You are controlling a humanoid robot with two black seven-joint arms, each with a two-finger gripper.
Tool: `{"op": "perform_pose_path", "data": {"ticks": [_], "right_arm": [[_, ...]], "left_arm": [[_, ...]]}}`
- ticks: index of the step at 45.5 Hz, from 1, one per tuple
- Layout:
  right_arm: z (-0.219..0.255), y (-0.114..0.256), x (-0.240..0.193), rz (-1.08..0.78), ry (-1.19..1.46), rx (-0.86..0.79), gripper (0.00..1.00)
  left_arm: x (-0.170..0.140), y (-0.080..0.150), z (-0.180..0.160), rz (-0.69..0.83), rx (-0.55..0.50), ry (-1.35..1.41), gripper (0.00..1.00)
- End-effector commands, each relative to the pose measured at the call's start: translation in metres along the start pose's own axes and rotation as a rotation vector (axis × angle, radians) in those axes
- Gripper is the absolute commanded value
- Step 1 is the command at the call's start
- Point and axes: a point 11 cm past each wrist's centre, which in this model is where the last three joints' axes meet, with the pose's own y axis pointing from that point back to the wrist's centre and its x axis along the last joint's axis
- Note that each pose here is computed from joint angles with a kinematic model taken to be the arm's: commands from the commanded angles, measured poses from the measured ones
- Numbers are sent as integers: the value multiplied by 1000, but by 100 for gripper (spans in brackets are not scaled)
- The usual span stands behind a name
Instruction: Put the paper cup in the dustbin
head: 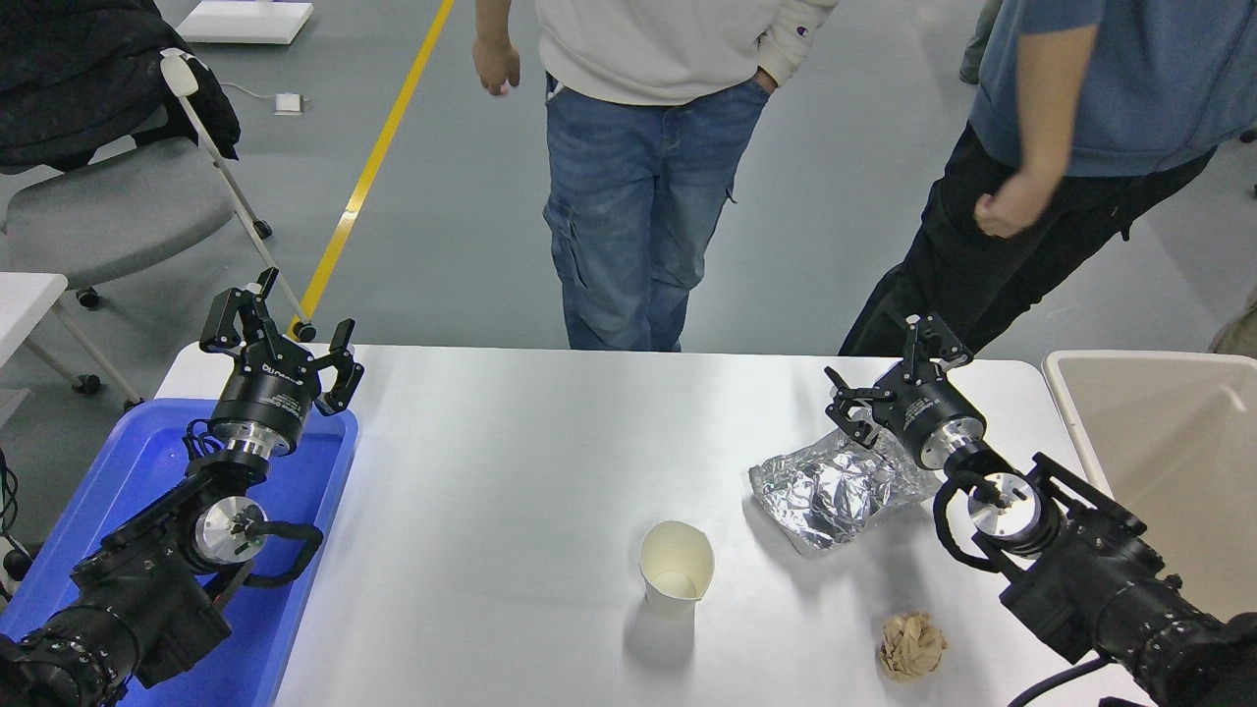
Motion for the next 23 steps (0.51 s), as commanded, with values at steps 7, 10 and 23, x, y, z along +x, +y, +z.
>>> {"op": "perform_pose_path", "data": {"ticks": [7,10,23], "right_arm": [[0,-1,-2,-5,6,-2,100],[0,0,-2,-6,6,-4,100],[-11,2,-1,-22,15,10,100]], "left_arm": [[-1,-1,0,-7,7,-8,100],[-1,-1,0,-7,5,-8,100],[-1,-1,0,-8,7,-9,100]]}}
